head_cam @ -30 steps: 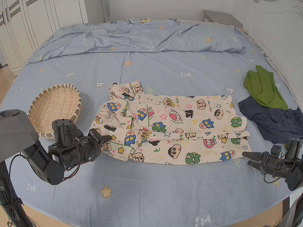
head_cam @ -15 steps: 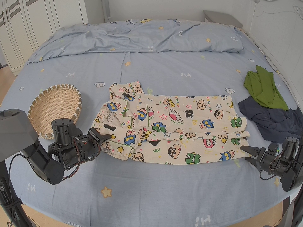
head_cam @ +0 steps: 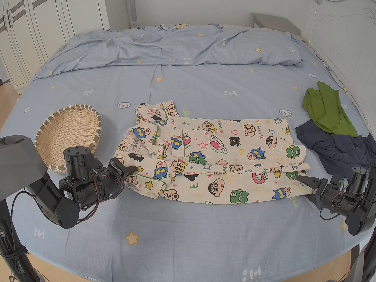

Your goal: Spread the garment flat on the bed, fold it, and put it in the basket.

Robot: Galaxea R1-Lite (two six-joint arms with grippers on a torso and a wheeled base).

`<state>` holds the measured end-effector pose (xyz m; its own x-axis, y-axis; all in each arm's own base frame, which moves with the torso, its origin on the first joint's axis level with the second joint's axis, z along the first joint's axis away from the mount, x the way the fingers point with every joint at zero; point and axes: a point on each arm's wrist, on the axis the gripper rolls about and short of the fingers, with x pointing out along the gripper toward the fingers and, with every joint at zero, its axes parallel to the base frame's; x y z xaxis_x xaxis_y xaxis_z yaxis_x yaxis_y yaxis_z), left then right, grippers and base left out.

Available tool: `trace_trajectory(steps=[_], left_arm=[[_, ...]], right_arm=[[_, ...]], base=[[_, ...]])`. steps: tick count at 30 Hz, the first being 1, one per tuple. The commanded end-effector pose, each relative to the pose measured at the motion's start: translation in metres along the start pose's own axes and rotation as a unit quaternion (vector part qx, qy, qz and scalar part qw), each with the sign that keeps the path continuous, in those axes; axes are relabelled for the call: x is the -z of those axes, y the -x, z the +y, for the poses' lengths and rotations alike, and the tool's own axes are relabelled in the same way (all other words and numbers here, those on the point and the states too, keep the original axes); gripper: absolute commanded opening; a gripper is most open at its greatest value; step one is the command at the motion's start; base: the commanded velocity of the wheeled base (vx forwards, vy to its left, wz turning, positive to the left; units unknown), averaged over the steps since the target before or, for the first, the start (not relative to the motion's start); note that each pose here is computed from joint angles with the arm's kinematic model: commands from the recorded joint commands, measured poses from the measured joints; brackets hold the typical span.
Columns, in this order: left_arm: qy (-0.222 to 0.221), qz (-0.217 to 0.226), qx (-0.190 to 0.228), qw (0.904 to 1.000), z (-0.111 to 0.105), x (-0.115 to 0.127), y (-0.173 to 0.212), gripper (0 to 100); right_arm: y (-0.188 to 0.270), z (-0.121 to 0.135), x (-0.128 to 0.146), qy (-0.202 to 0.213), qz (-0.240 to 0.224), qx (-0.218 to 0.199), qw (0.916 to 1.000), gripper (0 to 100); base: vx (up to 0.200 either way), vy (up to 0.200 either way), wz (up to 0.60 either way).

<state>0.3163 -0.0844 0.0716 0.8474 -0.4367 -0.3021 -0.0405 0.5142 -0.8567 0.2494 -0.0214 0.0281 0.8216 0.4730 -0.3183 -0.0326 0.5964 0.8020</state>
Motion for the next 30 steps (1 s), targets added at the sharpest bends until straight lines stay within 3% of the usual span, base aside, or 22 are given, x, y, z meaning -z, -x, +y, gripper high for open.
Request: trace_trajectory(steps=[1, 10, 11, 25, 30], left_arm=[[0.0, 0.0, 0.001, 1.0, 0.0, 0.0, 0.0, 0], [0.0, -0.001, 0.002, 1.0, -0.001, -0.001, 0.0, 0], [0.0, -0.001, 0.002, 1.0, -0.001, -0.001, 0.0, 0], [0.0, 0.002, -0.001, 1.0, 0.0, 0.0, 0.001, 0], [-0.006, 0.016, -0.022, 0.9996, 0.0, 0.003, 0.014, 0]], right_arm=[[-0.001, -0.001, -0.003, 0.003, -0.007, -0.001, 1.0, 100], [0.0, -0.002, -0.007, -0.005, -0.016, -0.001, 0.9999, 100], [0.0, -0.002, -0.007, -0.007, -0.017, -0.001, 0.9998, 0], [0.0, -0.002, -0.007, -0.01, -0.015, 0.0, 0.9998, 0], [0.009, 0.007, -0.007, -0.006, -0.021, -0.007, 0.9997, 0]], base=[[0.0, 0.0, 0.0], [0.0, 0.0, 0.0], [0.0, 0.0, 0.0], [0.0, 0.0, 0.0], [0.0, 0.0, 0.0]])
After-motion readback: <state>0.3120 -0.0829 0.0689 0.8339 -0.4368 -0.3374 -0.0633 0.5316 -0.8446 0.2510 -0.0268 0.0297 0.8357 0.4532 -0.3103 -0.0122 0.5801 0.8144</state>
